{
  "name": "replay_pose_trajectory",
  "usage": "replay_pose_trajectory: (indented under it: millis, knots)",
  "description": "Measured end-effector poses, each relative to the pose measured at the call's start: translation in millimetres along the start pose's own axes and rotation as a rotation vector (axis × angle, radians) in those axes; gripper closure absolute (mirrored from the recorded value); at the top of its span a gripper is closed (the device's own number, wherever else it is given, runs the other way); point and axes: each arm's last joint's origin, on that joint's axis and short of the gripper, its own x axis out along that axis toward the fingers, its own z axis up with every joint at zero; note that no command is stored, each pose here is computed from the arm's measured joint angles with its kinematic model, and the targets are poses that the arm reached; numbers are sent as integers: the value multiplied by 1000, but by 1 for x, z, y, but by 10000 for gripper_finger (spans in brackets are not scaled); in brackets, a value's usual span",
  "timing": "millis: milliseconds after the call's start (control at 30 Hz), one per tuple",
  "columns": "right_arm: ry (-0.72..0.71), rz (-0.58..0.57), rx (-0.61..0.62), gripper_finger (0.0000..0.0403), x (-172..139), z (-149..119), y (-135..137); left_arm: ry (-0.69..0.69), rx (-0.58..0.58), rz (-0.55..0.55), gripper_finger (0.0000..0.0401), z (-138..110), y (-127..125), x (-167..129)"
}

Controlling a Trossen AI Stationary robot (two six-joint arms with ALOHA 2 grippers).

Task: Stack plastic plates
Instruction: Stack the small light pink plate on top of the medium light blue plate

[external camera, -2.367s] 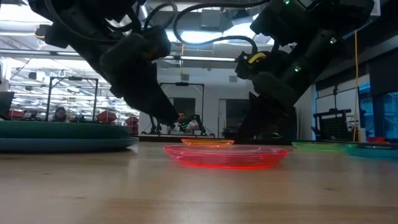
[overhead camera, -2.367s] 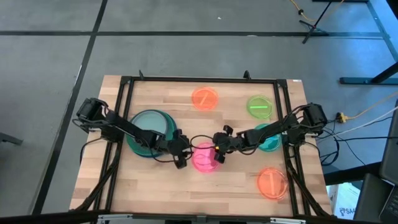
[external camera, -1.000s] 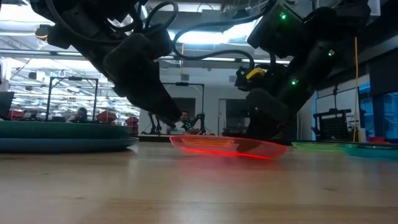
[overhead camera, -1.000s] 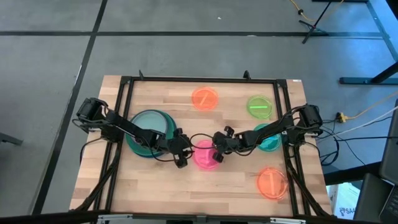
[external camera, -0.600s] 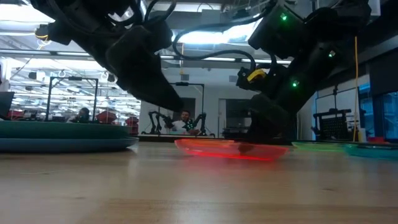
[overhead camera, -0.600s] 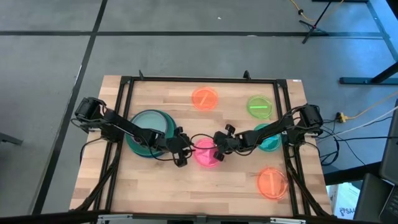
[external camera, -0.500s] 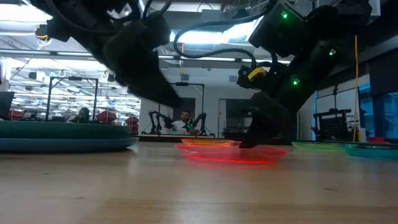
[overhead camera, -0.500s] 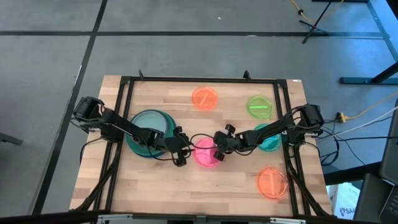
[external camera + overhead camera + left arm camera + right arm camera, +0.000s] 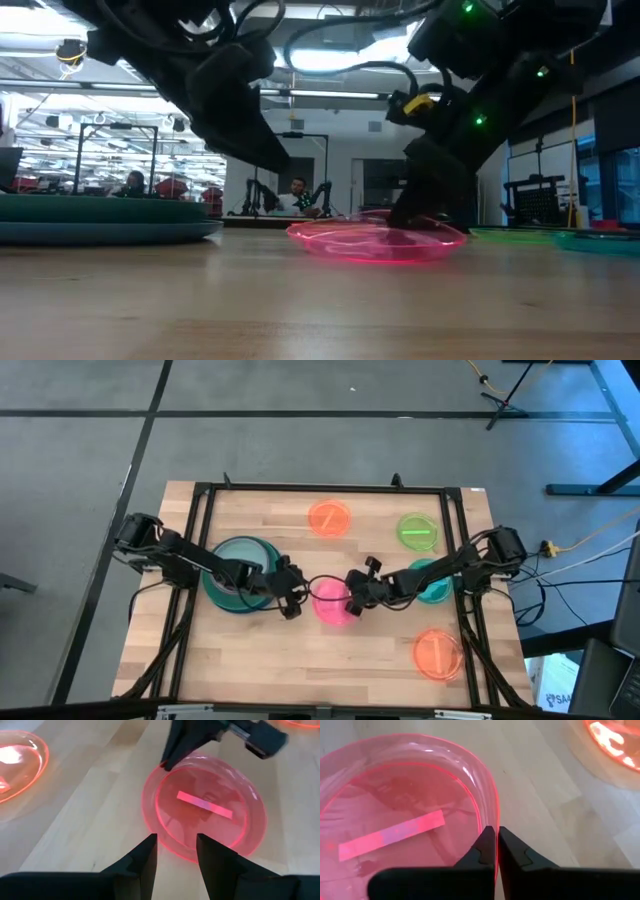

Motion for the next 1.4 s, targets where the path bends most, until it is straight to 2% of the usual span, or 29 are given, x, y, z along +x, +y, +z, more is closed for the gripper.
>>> replay_pose_trajectory:
  millis: [200, 300, 467, 933, 1133, 1400]
  knots:
    - [-25, -27, -13, 402, -11, 2, 1, -2, -19, -17, 271, 3, 5, 2]
    - [-29, -49, -14, 402, -14, 4, -2, -67, -33, -35, 271, 3, 9, 4]
    - [-42, -55, -15, 402, -17, 4, -1, -147, -98, -191, 271, 2, 17, 4]
    - [-54, -57, -18, 402, -18, 4, 1, -160, -132, -221, 273, 1, 19, 3]
    - [-92, -80, -42, 402, -23, 2, 8, -154, -151, -222, 274, 1, 19, 3]
    - [-181, -53, -53, 402, -24, 12, 11, -133, -159, -196, 274, 0, 23, 4]
